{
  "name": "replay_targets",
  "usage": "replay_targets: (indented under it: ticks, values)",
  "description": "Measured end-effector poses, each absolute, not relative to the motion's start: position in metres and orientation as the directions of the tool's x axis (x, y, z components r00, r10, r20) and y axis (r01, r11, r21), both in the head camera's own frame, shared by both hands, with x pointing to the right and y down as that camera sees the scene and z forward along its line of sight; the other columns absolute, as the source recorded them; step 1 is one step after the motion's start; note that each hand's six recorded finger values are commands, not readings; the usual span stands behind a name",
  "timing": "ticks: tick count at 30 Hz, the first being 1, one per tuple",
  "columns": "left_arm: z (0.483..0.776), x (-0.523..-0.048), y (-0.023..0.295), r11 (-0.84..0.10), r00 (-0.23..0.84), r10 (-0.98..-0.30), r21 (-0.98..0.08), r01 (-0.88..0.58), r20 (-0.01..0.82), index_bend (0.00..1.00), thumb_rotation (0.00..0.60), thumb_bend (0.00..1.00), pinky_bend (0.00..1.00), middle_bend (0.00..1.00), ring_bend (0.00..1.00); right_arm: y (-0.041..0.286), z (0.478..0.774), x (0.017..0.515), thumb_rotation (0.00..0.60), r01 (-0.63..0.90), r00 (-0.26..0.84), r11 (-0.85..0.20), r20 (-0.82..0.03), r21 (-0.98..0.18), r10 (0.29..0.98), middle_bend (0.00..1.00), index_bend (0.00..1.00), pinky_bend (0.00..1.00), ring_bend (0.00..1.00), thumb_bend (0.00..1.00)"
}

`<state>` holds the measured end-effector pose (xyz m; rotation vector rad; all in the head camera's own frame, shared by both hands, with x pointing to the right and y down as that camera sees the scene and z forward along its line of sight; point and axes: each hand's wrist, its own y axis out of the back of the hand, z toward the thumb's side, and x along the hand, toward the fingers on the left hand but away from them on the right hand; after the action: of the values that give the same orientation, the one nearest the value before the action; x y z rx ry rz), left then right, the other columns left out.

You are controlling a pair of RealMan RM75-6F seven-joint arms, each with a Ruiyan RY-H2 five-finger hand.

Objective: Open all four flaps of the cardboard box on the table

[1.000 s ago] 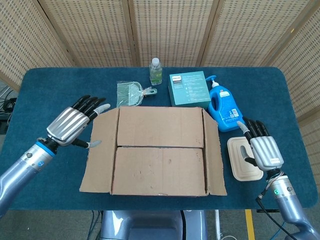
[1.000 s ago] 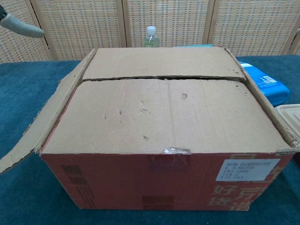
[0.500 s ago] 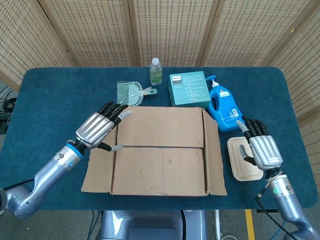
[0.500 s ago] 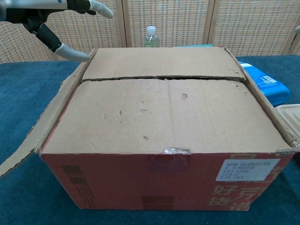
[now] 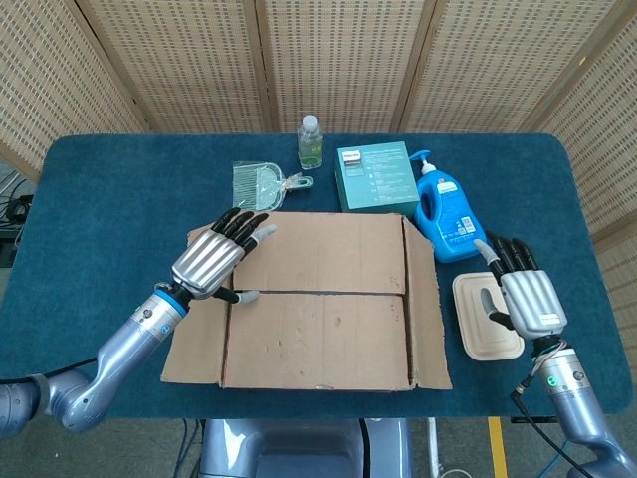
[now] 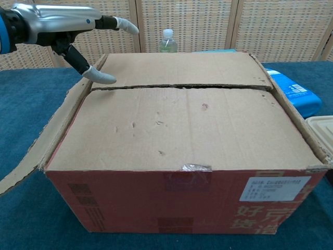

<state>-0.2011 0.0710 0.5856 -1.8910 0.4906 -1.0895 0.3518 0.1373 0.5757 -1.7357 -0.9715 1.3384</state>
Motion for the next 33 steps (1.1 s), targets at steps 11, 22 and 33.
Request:
replay_targets:
  ticks: [11,22,33]
  values:
    - [0.599,-0.190,0.075,-0.519,0.536,-0.686,-0.847,0.112,0.491,0.00,0.384,0.21,0.00,0.00,0.00,0.137,0.575,0.357,0.600,0.133,0.164,-0.448,-0.426,-0.884,0.890,0.02,0.01,0.02,0.00,0.57]
    - [0.608,-0.186,0.076,-0.514,0.518,-0.694,-0.848,0.129,0.499,0.00,0.384,0.21,0.00,0.00,0.00,0.138,0.574,0.359,0.600,0.142,0.160,-0.445,-0.423,-0.884,0.892,0.02,0.01,0.02,0.00,0.57]
    - [0.611,-0.182,0.070,-0.466,0.502,-0.733,-0.876,0.122,0.459,0.00,0.383,0.22,0.00,0.00,0.00,0.139,0.572,0.365,0.600,0.146,0.147,-0.440,-0.420,-0.886,0.895,0.02,0.01,0.02,0.00,0.57]
